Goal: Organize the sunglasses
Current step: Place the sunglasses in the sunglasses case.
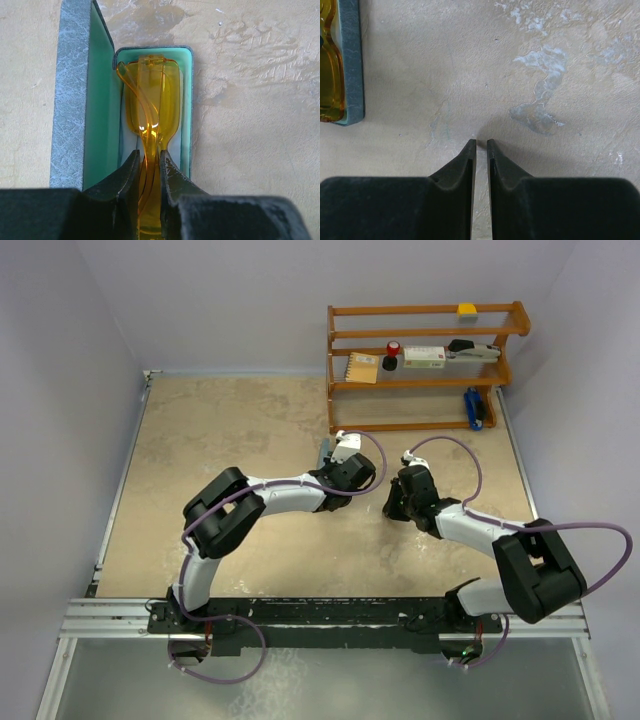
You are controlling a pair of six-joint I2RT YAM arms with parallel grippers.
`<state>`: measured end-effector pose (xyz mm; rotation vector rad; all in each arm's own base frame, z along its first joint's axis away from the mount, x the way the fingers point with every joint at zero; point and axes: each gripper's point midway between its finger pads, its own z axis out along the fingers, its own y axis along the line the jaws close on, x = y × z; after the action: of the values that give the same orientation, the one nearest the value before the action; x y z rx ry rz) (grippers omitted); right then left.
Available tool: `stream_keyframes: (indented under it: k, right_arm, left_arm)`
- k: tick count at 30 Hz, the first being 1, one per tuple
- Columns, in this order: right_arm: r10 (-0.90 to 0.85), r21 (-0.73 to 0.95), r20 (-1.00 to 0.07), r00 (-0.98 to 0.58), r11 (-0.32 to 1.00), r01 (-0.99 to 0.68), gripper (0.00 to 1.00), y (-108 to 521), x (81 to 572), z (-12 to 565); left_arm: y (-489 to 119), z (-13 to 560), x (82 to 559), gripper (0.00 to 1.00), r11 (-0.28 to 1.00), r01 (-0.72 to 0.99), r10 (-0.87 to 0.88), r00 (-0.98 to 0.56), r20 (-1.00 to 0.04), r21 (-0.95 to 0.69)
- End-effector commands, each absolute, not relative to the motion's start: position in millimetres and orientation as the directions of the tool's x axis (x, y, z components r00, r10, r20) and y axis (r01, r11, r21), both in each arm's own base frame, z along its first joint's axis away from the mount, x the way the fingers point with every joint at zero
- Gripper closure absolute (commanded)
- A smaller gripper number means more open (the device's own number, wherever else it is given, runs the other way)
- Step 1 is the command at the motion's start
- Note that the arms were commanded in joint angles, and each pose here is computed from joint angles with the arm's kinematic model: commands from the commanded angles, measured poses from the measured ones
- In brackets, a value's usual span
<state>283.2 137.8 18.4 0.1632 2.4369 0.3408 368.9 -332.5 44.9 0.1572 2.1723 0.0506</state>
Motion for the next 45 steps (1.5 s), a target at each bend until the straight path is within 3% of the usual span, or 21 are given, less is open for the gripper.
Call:
stream_keyframes:
  k: [1, 10, 24, 45]
  right_arm:
    - [0.206, 0.284, -0.585, -0.785, 0.958, 0.04, 0.83, 136.6, 279.6, 11.7]
    - [0.205, 0.283, -0.581, -0.787, 0.958, 0.04, 0.83, 136.7, 279.3, 10.5]
    - [0.207, 0.284, -0.583, -0.786, 0.958, 0.041, 0.83, 136.4, 279.2, 11.2]
    - [0.209, 0.289, -0.583, -0.785, 0.956, 0.039, 0.83, 137.5, 279.9, 11.9]
  left_arm:
    - [-329.9, 36.7, 375.9, 1.0, 0.991, 0.08, 0.133, -0.548, -0.826, 0.107]
    - [-328.0, 20.7, 374.3, 1.0, 0.988, 0.086, 0.155, -0.567, -0.809, 0.129]
    - [-327.9, 22.6, 371.0, 0.78, 0.987, 0.093, 0.163, -0.585, -0.794, 0.134]
    - [-331.2, 59.6, 373.2, 0.75, 0.989, 0.065, 0.144, -0.55, -0.823, 0.13]
